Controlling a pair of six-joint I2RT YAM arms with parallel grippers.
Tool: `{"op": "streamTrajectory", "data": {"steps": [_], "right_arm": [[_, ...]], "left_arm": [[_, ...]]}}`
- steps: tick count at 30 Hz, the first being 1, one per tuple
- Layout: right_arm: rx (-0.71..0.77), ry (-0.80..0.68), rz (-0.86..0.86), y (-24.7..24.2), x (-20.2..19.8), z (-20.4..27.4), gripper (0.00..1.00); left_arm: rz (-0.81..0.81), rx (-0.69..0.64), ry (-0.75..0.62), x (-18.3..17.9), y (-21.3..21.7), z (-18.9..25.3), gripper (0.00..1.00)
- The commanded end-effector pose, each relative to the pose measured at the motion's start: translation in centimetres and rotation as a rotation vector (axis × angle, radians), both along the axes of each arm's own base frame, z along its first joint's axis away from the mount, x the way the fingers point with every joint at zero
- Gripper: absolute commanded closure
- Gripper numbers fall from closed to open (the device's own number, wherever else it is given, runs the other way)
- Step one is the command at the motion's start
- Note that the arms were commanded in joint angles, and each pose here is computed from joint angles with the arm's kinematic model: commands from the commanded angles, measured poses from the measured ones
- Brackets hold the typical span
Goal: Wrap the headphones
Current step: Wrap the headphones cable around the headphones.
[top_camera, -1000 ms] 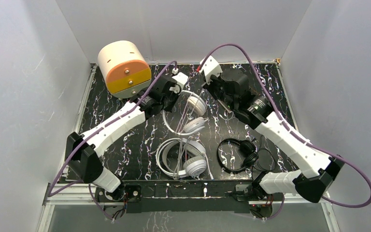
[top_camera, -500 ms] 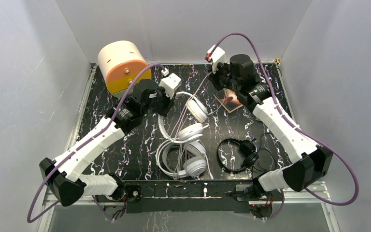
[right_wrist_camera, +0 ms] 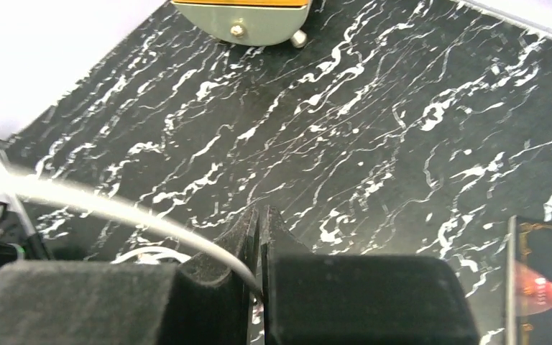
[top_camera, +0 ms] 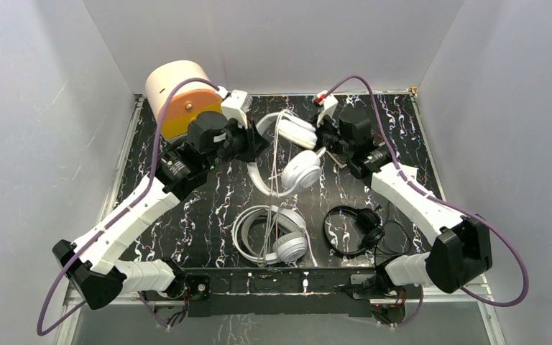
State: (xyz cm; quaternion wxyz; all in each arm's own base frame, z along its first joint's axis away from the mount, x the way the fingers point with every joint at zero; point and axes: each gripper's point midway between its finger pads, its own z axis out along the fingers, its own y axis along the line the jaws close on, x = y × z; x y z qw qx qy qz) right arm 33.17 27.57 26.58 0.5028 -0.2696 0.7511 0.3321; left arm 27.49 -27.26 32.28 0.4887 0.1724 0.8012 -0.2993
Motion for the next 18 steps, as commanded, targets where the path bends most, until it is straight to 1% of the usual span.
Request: {"op": "streamTrajectory", "data": {"steps": [1, 6, 9, 13, 18], "right_arm": [[0.257, 0.004, 0.008, 1.0, -1.4, 4.3, 0.89], [0.352, 0.041, 0.028, 1.3, -2.4, 3.2, 0.93], [0.400, 0.059, 0.050, 1.7, -2.9, 3.1, 0.93], [0.410, 0.119, 0.032, 1.6, -3.1, 1.8, 0.91], [0.431, 0.164, 0.053, 1.6, -4.3, 0.5, 0.89]], "left_arm": [[0.180, -0.213, -0.074, 1.5, 1.3, 7.9, 1.00], [0.311, -0.229, -0.047, 2.9, 2.5, 8.2, 1.00], [0.385, -0.236, -0.041, 3.7, 3.2, 8.1, 1.00], [0.503, -0.207, -0.041, 5.2, 4.6, 7.5, 1.00], [0.609, -0.183, -0.034, 7.0, 5.6, 6.9, 1.00]]}}
